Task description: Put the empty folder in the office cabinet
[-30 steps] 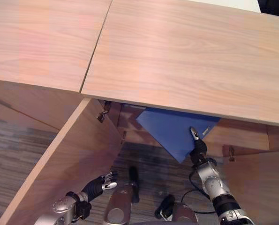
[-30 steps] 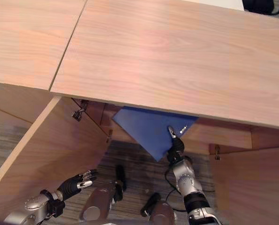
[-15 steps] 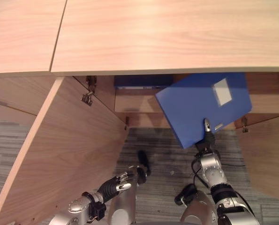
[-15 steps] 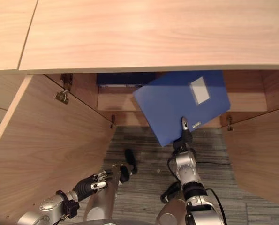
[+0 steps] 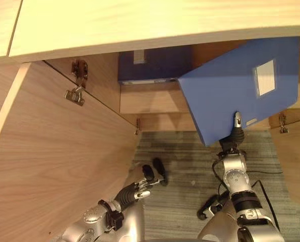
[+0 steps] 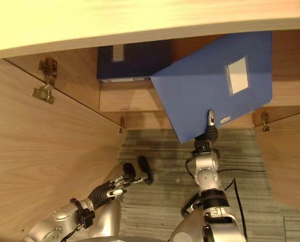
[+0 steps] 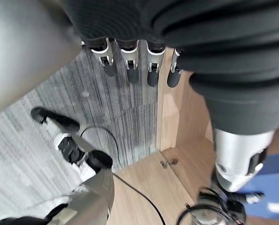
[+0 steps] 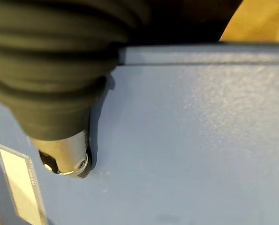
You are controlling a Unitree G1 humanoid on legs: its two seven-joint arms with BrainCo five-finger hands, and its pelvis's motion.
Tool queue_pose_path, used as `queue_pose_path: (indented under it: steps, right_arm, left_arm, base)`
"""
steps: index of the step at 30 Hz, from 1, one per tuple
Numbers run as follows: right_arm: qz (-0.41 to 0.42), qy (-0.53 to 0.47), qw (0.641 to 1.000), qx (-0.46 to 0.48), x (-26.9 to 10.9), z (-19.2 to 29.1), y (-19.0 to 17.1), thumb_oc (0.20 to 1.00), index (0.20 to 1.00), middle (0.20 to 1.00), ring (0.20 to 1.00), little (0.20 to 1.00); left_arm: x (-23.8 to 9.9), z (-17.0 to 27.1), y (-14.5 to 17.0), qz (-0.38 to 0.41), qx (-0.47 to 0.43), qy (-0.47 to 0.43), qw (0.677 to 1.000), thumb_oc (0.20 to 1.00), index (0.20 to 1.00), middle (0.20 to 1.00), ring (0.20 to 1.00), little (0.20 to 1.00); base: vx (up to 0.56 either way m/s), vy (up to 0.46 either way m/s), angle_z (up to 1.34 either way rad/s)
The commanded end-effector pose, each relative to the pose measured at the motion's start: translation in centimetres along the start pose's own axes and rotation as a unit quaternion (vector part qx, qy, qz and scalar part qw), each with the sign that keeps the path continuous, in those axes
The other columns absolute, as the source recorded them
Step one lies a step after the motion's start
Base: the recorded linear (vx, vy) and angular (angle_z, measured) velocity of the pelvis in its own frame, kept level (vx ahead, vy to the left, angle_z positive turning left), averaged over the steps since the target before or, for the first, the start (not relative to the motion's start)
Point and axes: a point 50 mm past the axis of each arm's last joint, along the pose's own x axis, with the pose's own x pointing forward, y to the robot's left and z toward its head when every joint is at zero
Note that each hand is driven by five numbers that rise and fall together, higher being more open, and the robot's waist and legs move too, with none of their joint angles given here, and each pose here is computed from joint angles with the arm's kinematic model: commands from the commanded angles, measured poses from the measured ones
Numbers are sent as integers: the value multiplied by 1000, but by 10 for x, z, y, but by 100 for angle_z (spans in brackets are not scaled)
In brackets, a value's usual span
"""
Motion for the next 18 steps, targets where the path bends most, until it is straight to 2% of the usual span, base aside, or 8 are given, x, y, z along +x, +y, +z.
queue_pose_path:
  steps: [1,2,5,7,11,13,18]
  right_arm:
    - [86,-127,988,29,27,55,52,200,200,200,200,200]
    - [98,-160,981,41,43,75,75,200,200,200,200,200]
    - [102,-186,977,33,58,99,93,200,200,200,200,200]
    - [72,-200,977,31,82,123,113,200,200,200,200,200]
    - [36,-204,978,16,95,143,120,200,200,200,200,200]
    - [-4,-195,981,-23,103,155,122,200,200,200,200,200]
    - [-30,-163,986,-34,112,150,133,200,200,200,200,200]
  left_arm:
    - [-13,-8,2,10,-11,16,1000,1000,1000,1000,1000,1000]
    - [-13,-9,1,7,-18,22,1000,1000,1000,1000,1000,1000]
    - [-13,-9,0,4,-23,24,999,1000,1000,1000,1000,1000]
    - [-14,-6,0,2,-13,31,999,1000,1000,1000,1000,1000]
    - [-15,-2,2,1,-15,32,999,1000,1000,1000,1000,1000]
    - [-17,0,5,4,-4,38,999,1000,1000,1000,1000,1000]
    - [-16,6,7,6,15,42,999,1000,1000,1000,1000,1000]
  base:
    - [0,0,0]
    - [0,0,0]
    - [4,-26,2]
    - [2,-38,9]
    - [-2,-30,8]
    - [-28,-41,4]
    - [-14,-14,-1]
